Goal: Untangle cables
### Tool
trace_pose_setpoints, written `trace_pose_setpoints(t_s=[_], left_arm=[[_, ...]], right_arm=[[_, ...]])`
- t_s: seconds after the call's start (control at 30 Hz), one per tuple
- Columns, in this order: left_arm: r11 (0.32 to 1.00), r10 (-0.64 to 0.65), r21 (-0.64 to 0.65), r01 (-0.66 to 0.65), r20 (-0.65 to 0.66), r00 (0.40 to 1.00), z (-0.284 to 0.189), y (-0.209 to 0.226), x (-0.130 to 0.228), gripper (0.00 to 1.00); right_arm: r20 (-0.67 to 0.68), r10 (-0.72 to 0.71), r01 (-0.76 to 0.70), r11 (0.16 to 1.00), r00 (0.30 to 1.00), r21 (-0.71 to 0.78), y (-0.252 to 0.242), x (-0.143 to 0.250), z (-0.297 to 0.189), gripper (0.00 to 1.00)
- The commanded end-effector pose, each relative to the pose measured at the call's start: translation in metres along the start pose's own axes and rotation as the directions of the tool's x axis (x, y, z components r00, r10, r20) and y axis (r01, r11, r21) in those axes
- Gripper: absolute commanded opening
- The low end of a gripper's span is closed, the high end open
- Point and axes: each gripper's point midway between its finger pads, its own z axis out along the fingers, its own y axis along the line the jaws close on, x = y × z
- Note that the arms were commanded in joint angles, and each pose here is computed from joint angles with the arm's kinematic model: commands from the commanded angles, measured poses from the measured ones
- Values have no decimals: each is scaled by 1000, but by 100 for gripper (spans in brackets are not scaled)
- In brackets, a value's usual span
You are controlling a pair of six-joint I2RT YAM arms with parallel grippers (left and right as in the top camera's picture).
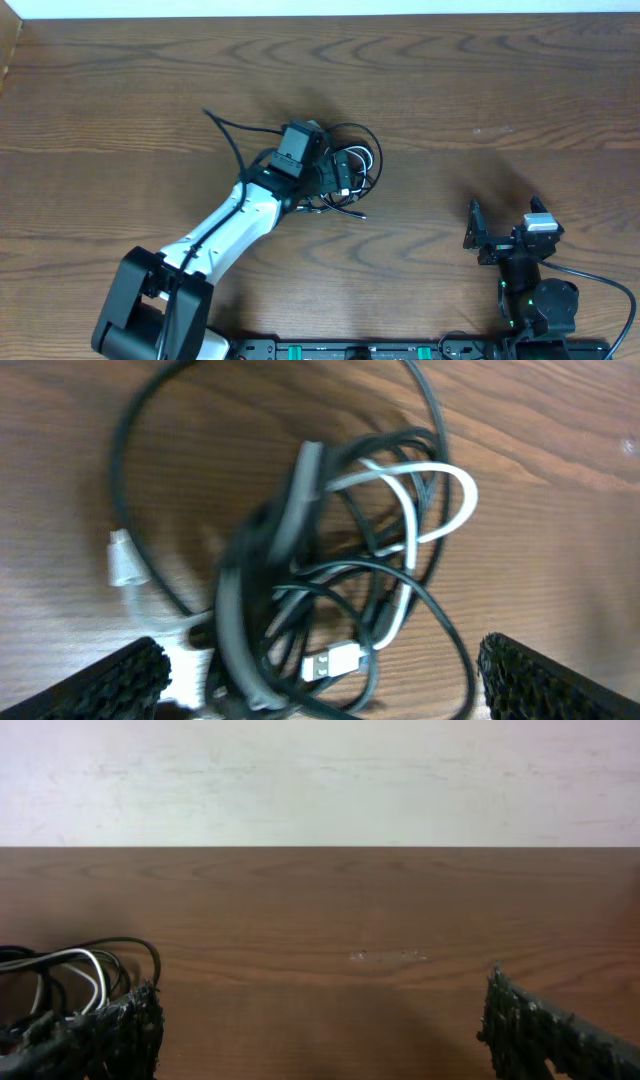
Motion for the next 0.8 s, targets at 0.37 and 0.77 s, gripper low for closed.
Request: trace_pose_setpoints(t_s=[0.37,0.77], left_arm=[[997,76,-2,-76,92,993,4,-12,-21,8],[981,77,148,-128,310,947,-88,-58,-58,8]], right_arm=[[0,10,-10,1000,1000,8,-2,1,0,99],[0,10,-10,1000,1000,8,-2,1,0,99]])
